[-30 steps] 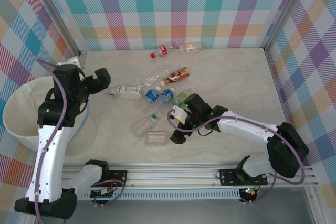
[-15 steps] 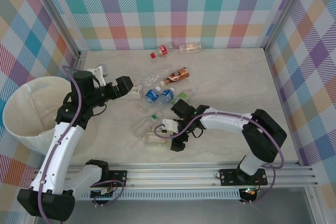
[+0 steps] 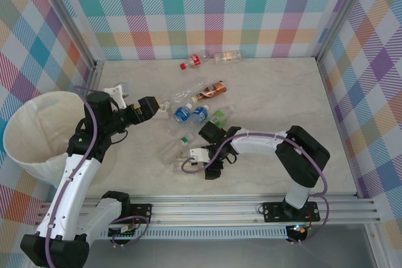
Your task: Put the plastic bottles in the bin
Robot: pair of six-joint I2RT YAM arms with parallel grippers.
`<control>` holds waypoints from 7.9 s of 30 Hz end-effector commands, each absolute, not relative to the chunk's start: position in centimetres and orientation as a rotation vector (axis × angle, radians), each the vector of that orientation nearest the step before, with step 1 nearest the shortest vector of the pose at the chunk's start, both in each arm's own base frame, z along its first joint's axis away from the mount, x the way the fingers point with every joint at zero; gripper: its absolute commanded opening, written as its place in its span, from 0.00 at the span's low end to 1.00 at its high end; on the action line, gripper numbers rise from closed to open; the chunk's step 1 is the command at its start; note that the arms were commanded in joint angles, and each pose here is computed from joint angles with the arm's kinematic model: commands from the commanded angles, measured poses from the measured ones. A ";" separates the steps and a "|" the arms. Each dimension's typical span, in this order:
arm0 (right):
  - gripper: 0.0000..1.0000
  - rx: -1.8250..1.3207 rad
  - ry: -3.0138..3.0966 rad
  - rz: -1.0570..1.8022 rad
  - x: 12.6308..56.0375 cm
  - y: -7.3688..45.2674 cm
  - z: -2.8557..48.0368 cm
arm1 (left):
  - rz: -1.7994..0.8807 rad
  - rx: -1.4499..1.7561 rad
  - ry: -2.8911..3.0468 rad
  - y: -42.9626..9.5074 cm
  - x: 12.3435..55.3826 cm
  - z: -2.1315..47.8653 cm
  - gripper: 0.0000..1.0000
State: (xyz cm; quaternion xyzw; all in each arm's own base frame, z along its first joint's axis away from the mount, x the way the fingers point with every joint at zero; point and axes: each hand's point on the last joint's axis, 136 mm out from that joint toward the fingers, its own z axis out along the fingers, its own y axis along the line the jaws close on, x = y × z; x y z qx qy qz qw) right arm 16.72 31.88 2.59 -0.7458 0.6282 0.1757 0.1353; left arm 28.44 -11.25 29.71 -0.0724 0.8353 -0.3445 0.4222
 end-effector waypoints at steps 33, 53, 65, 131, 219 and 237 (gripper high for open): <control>0.05 -1.248 1.835 0.702 19.7 34.2 14.7 | -1.111 -0.132 2.132 -16.7 28.4 28.1 1.00; 0.09 -0.716 1.752 0.864 22.9 36.1 20.3 | -1.140 0.025 2.153 -20.9 26.9 27.3 1.00; 0.14 -0.749 1.688 0.983 21.7 38.9 22.1 | -1.076 0.047 2.231 -21.9 26.9 25.0 0.98; 0.99 -0.205 1.946 0.495 26.4 28.1 21.1 | 0.318 -0.300 1.748 2.9 26.5 46.0 0.33; 1.00 0.002 2.094 0.545 20.9 18.5 17.9 | 0.014 -1.670 2.146 -6.9 38.6 10.8 1.00; 1.00 -0.227 2.241 0.561 20.7 23.6 16.5 | 0.133 -1.620 2.160 -5.5 43.7 6.2 0.97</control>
